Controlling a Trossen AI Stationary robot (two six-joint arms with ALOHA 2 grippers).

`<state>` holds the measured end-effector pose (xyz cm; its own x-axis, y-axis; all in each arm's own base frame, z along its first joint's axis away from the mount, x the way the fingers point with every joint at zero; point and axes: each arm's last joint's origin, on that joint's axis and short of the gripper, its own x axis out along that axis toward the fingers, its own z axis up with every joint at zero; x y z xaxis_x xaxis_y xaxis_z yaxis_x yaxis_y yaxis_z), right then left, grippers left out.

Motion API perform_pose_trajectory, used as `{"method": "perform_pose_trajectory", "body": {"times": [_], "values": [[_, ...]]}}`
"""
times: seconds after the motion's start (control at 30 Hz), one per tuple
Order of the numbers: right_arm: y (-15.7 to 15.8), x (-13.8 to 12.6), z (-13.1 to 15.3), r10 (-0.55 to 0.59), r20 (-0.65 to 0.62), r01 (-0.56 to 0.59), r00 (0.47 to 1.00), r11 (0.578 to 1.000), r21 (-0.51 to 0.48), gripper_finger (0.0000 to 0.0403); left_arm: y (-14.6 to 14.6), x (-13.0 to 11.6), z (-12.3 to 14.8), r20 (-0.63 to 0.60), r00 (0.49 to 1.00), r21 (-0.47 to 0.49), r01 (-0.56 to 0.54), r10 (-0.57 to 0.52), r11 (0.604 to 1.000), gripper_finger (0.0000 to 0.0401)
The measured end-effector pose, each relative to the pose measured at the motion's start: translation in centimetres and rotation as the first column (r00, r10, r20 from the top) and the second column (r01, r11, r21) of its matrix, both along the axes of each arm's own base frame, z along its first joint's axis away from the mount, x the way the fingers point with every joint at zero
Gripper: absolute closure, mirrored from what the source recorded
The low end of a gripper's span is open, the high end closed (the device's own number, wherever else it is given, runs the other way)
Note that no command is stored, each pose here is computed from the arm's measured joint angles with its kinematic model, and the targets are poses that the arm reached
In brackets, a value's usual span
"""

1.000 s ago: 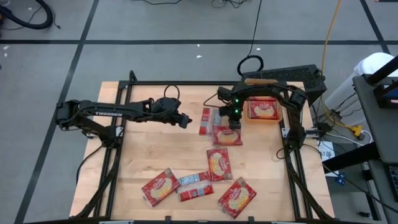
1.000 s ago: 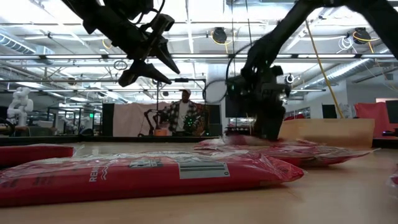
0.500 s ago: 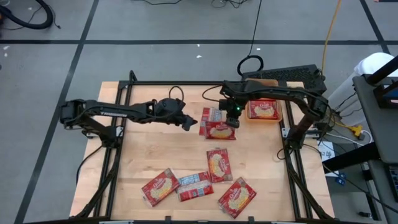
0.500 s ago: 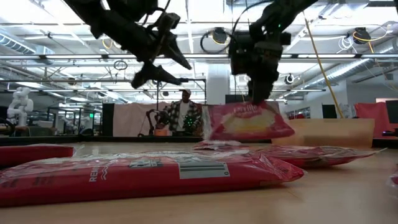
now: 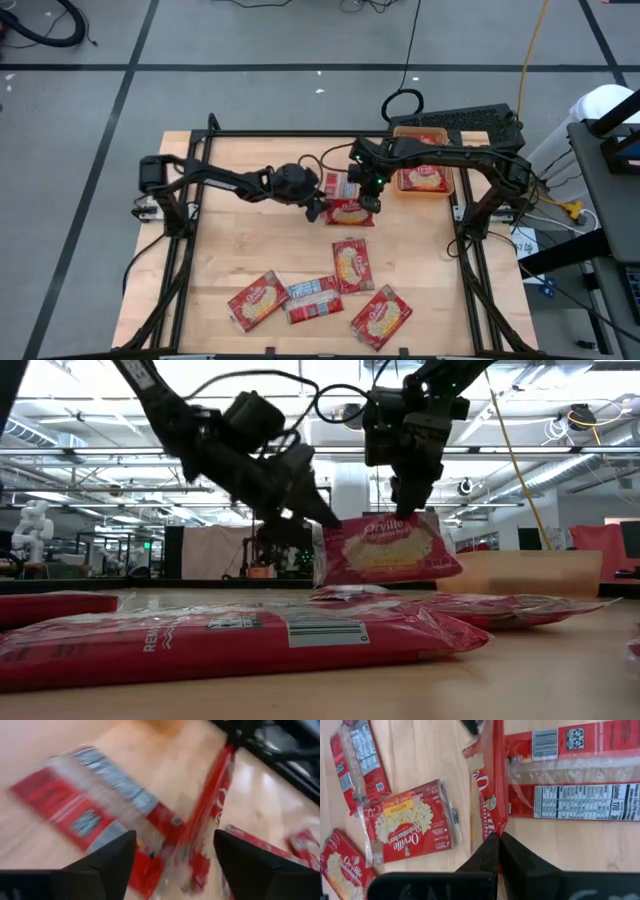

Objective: Sort popcorn bags into baskets
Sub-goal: Put the red popcorn bag into the orange bin

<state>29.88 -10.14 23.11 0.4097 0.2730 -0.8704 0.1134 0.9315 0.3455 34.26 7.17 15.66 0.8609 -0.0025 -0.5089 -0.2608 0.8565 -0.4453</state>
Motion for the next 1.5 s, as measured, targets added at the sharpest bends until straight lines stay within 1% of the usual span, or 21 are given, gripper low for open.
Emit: {"method": "perform_pose_trajectory", "body": {"times": [0.07,0.13,0.2,0.3,0.33,0.37,0.4,0.47,0.53,0.6,0.67,0.7,0.8,0.87,0.97,1.03,1.2,1.33,1.4,1.47,1.5], "values": [[0.0,0.1,0.0,-0.011,0.008,0.011,1.000,1.000,0.002,0.0403,0.0,0.6,-0.5,0.053,0.995,0.000,0.079,-0.079,0.997,0.0167],[-0.1,0.2,0.1,-0.021,0.015,0.021,1.000,1.000,0.002,0.0403,0.0,0.9,-1.0,0.078,0.988,-0.015,0.136,-0.134,0.991,0.0207],[-0.1,0.2,0.1,-0.030,0.017,0.030,0.999,1.000,0.005,0.0403,0.0,0.9,-1.4,0.077,0.985,-0.034,0.155,-0.152,0.987,0.0262],[-0.1,0.2,0.1,-0.036,0.013,0.036,0.999,0.999,0.012,0.0403,0.2,0.8,-1.2,0.088,0.983,-0.067,0.167,-0.161,0.984,0.0361],[-0.1,0.2,0.1,-0.037,0.014,0.036,0.999,0.999,0.015,0.0403,0.3,0.7,-0.9,0.091,0.984,-0.093,0.163,-0.154,0.982,0.0376],[-0.1,0.2,0.1,-0.045,0.013,0.044,0.999,0.999,0.020,0.0403,0.4,0.6,-0.6,0.097,0.984,-0.119,0.158,-0.147,0.980,0.0380],[-0.1,0.2,0.3,-0.063,0.011,0.063,0.998,0.998,0.028,0.0402,0.4,0.5,-0.2,0.105,0.984,-0.123,0.156,-0.143,0.980,0.0379],[0.0,0.0,0.9,-0.102,0.024,0.101,0.994,0.994,0.040,0.0395,0.4,0.3,0.6,0.116,0.982,-0.099,0.163,-0.152,0.982,0.0373],[0.1,-0.4,2.1,-0.125,0.071,0.122,0.990,0.992,0.039,0.0379,0.3,-0.3,2.0,0.123,0.978,-0.060,0.177,-0.169,0.982,0.0374],[0.4,-1.0,3.8,-0.141,0.134,0.138,0.981,0.990,0.033,0.0356,0.3,-0.9,3.3,0.124,0.975,-0.023,0.188,-0.184,0.982,0.0383],[0.6,-1.9,5.5,-0.160,0.194,0.157,0.968,0.987,0.030,0.0330,0.3,-2.0,4.5,0.087,0.977,-0.014,0.195,-0.193,0.981,0.0385],[0.7,-2.4,6.3,-0.173,0.222,0.171,0.960,0.985,0.029,0.0317,0.2,-2.5,5.2,0.090,0.976,0.004,0.200,-0.200,0.980,0.0385],[1.1,-3.9,8.5,-0.225,0.291,0.227,0.930,0.974,0.025,0.0278,0.0,-4.1,7.8,0.114,0.969,0.065,0.215,-0.221,0.974,0.0384],[1.4,-4.8,9.7,-0.253,0.331,0.257,0.909,0.966,0.035,0.0255,-0.3,-5.0,9.5,0.156,0.959,0.109,0.220,-0.235,0.969,0.0382],[1.9,-5.7,11.1,-0.271,0.401,0.272,0.875,0.961,0.057,0.0226,-0.6,-6.4,11.3,0.184,0.954,0.124,0.217,-0.238,0.968,0.0384],[2.3,-5.8,11.7,-0.277,0.465,0.269,0.841,0.959,0.085,0.0211,-0.8,-7.3,12.5,0.212,0.949,0.130,0.207,-0.231,0.970,0.0384],[3.4,-5.7,12.1,-0.297,0.628,0.256,0.720,0.954,0.158,0.0188,-1.0,-9.3,14.2,0.236,0.948,0.139,0.187,-0.216,0.973,0.0382],[4.0,-5.0,11.2,-0.322,0.699,0.267,0.639,0.945,0.191,0.0186,-0.9,-10.5,15.4,0.276,0.940,0.162,0.162,-0.202,0.973,0.0384],[4.3,-4.5,10.7,-0.331,0.729,0.270,0.599,0.941,0.205,0.0187,-0.7,-10.6,15.7,0.293,0.936,0.167,0.149,-0.193,0.975,0.0384],[4.4,-3.8,10.5,-0.347,0.763,0.293,0.546,0.932,0.214,0.0189,-0.6,-10.8,15.8,0.297,0.937,0.168,0.140,-0.186,0.976,0.0381],[4.4,-3.6,10.3,-0.353,0.767,0.307,0.535,0.928,0.213,0.0190,-0.5,-10.8,15.9,0.305,0.934,0.172,0.137,-0.185,0.975,0.0379]]}}
